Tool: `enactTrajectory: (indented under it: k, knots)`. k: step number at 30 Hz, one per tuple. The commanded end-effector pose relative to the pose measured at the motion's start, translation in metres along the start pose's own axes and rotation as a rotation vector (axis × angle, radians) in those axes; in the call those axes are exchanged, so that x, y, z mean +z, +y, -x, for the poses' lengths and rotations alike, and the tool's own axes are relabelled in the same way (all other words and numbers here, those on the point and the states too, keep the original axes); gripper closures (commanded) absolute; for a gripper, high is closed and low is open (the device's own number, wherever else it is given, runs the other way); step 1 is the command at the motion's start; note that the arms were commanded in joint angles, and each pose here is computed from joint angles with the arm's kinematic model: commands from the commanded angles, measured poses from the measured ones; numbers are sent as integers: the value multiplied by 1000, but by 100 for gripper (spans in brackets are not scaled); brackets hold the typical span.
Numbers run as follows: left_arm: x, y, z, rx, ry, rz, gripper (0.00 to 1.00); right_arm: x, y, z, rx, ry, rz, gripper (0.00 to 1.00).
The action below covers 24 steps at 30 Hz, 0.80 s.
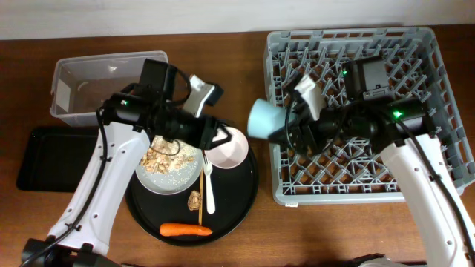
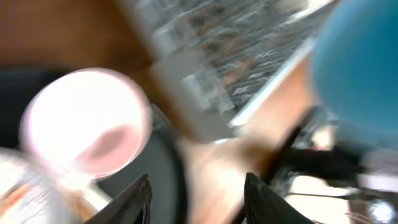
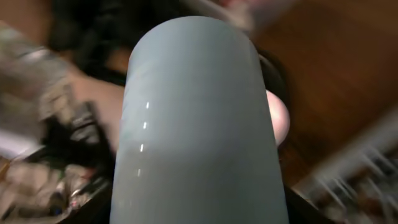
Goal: Sort waste into correct bins and load items into the dishwasher rack
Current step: 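Place the blue cup in the rack's right side with right gripper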
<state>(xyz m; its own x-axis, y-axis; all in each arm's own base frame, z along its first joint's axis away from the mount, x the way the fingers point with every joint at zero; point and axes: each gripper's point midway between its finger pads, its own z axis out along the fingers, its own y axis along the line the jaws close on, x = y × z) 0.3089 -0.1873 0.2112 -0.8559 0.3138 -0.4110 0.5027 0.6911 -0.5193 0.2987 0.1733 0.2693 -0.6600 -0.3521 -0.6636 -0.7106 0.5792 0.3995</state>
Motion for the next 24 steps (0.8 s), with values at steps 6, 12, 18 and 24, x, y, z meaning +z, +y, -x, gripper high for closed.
enactTrajectory:
  k: [6, 12, 18, 24]
  knots:
    - [-11, 55, -23, -32, 102, 328, 53, -94, -132, -25, 477, -99, -553, 87]
    - [-11, 55, -23, -32, 103, 328, 53, -178, -192, -57, 678, -191, -813, 87]
    - [-11, 54, -26, -37, 113, 327, 53, -207, -243, -87, 856, -208, -868, 90]
    - [-11, 54, -27, -39, 117, 327, 54, -220, -296, -111, 994, -144, -994, 94]
